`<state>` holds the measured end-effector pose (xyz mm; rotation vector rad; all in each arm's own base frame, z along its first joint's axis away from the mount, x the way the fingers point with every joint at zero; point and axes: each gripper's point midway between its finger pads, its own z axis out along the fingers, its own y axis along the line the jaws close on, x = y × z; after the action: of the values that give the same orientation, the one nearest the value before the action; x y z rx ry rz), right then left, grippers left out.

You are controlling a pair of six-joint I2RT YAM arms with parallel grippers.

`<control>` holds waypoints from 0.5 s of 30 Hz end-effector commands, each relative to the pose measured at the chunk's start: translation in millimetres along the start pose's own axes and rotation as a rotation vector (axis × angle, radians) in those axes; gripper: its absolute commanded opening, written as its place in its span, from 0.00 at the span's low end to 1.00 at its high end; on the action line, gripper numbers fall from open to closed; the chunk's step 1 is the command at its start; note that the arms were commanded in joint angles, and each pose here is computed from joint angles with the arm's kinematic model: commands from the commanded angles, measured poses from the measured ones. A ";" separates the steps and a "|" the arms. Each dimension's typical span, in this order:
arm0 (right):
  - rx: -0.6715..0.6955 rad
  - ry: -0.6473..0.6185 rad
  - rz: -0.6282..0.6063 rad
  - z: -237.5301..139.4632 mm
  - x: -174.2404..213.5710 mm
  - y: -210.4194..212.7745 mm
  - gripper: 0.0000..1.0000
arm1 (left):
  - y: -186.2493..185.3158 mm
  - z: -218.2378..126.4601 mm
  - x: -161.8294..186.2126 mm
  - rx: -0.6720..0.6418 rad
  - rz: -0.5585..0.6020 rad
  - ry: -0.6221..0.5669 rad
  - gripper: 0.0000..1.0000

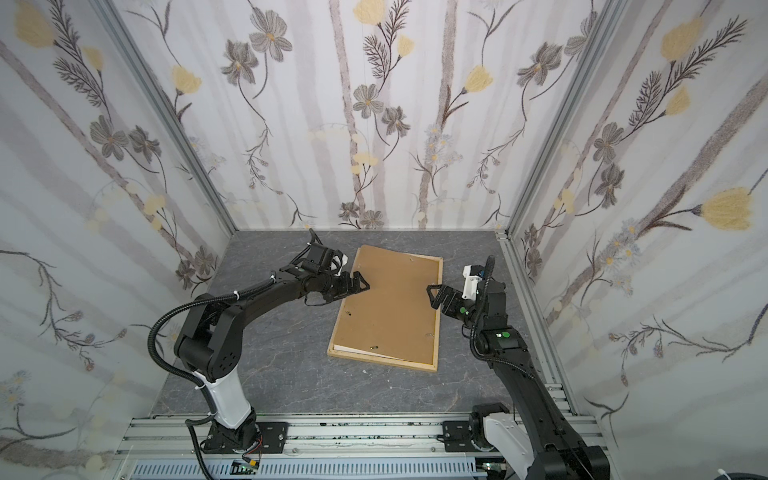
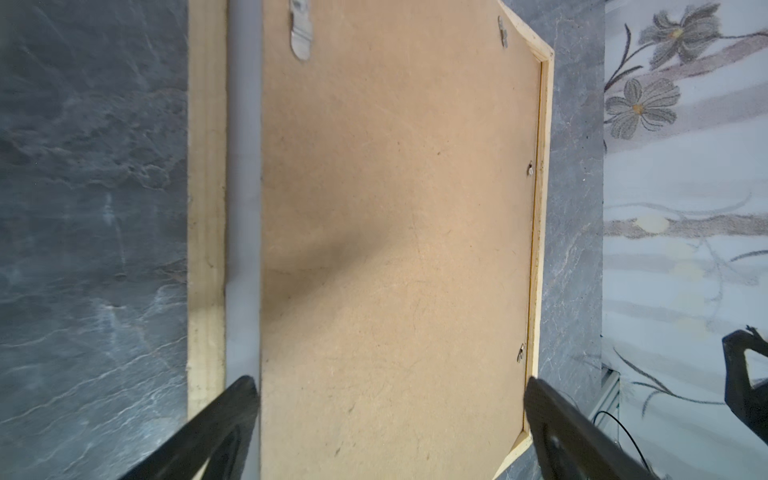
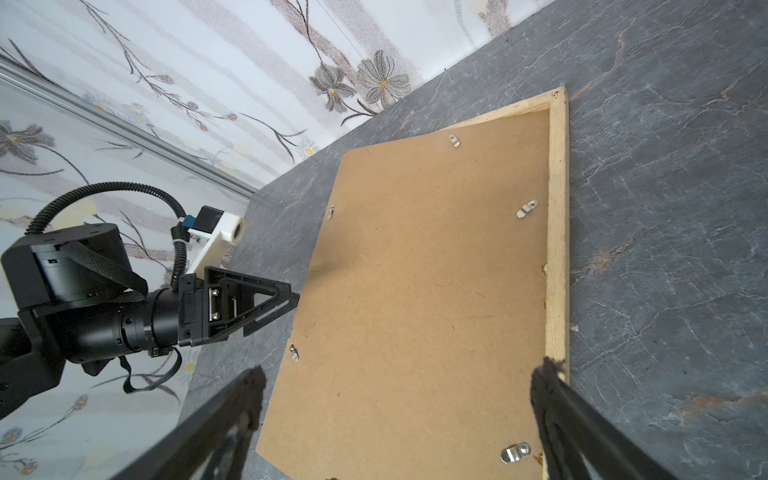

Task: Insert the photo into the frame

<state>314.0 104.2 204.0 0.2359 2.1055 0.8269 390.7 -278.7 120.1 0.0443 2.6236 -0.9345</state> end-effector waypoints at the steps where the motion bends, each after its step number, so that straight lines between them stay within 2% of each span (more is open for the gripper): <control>1: -0.009 -0.021 -0.018 -1.6 -5.8 3.8 1.00 | 8.3 -4.2 -3.8 -0.082 0.032 0.000 1.00; 10: -0.010 -0.022 -0.023 -2.2 -6.2 4.4 1.00 | 10.1 -8.4 -12.2 -0.139 0.061 -0.021 1.00; 15: 0.045 0.002 -0.005 5.5 3.5 -12.9 1.00 | 35.0 2.5 -12.8 -0.185 0.016 -0.026 1.00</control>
<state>313.2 103.8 198.4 0.2352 2.1220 0.8192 403.5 -262.8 115.8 0.0475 2.6536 -0.7391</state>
